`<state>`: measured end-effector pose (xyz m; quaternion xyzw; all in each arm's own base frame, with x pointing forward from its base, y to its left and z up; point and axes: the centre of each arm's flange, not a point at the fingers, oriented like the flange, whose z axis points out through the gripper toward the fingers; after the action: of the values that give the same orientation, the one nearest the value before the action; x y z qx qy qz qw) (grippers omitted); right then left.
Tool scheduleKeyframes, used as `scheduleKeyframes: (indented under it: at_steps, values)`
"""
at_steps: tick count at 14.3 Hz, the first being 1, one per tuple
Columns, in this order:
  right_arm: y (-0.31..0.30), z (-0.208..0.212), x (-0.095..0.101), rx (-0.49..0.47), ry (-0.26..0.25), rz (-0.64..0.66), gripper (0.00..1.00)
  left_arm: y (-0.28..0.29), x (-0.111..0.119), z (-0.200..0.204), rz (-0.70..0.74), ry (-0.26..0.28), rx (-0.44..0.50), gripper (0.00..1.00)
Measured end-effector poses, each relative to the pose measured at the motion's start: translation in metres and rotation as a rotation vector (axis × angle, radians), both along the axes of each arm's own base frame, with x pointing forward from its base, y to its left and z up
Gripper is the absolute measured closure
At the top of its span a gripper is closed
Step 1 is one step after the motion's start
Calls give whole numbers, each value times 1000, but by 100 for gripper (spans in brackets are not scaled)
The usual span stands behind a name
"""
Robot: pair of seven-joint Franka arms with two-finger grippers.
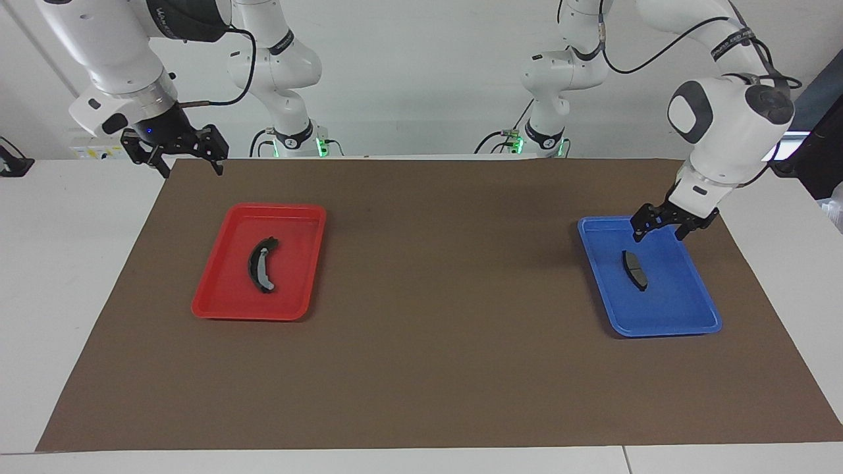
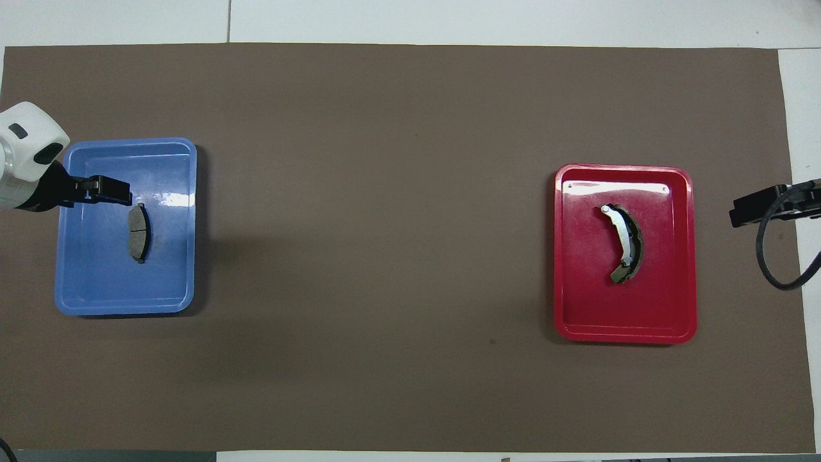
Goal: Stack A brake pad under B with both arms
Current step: 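Reach the left gripper into the blue tray and grasp the dark brake pad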
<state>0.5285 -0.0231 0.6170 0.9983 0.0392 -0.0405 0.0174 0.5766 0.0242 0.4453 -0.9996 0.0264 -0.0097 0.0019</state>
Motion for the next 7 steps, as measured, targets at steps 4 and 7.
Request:
scheduleKeyframes:
  at_steps: [4, 7]
  values:
    - [0, 0, 0, 0, 0, 0, 0, 18, 5, -61, 7, 6, 0, 0]
    - [0, 0, 0, 0, 0, 0, 0, 28, 5, -90, 20, 7, 0, 0]
